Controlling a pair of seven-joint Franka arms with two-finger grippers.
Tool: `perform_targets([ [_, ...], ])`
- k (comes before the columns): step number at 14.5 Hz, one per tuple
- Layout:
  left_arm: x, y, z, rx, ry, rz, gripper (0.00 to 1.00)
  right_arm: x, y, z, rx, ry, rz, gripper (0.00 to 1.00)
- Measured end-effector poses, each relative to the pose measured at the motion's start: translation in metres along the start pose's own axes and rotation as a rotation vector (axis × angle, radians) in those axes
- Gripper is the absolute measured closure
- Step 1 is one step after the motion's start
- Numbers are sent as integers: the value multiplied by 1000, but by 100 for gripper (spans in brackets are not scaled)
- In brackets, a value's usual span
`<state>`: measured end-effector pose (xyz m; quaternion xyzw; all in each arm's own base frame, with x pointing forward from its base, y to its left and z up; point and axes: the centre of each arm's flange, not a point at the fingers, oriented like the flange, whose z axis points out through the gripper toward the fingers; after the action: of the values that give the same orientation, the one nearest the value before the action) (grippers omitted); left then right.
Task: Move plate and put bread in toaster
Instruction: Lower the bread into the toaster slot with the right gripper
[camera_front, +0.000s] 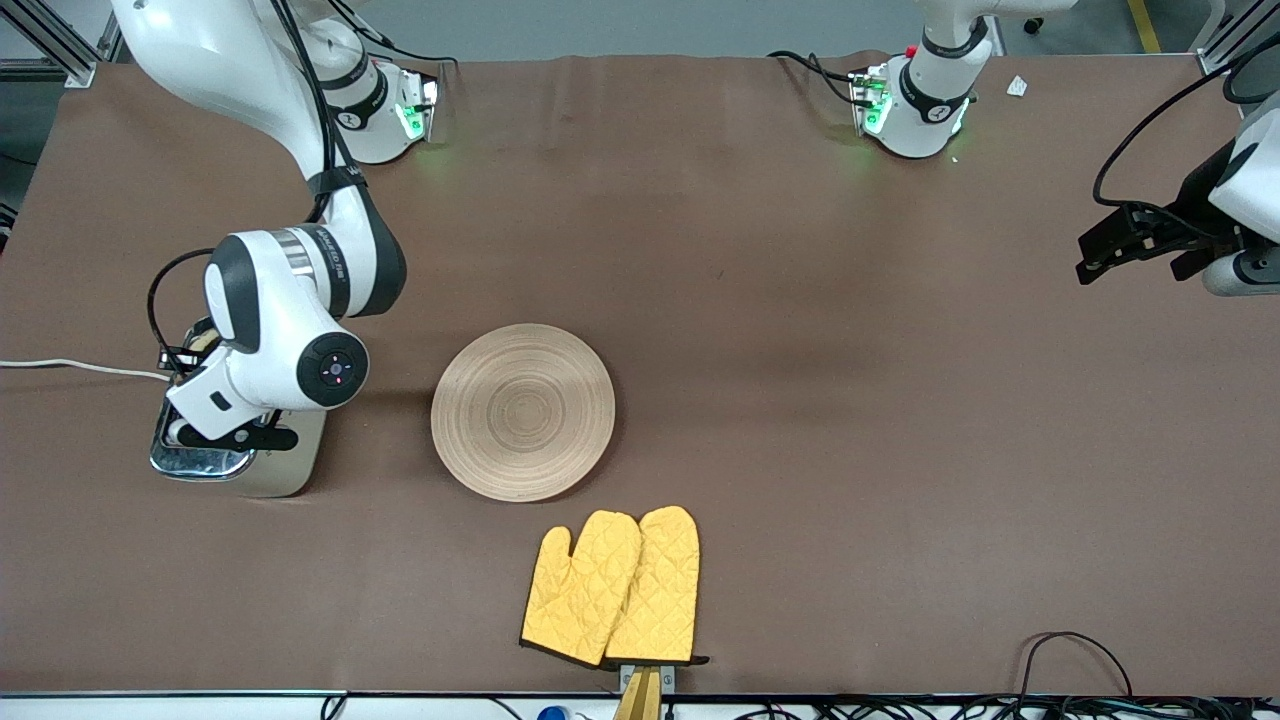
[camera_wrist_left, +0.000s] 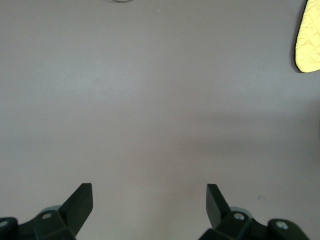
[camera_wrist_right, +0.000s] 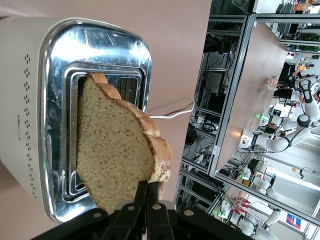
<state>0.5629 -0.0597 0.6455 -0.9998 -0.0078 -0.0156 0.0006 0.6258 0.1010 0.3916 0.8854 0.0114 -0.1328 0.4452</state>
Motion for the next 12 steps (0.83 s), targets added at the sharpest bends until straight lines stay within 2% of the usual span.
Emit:
perform_targets([
  [12, 1, -1, 1, 0, -2, -2, 0, -1, 21, -1, 19, 17, -55, 98],
])
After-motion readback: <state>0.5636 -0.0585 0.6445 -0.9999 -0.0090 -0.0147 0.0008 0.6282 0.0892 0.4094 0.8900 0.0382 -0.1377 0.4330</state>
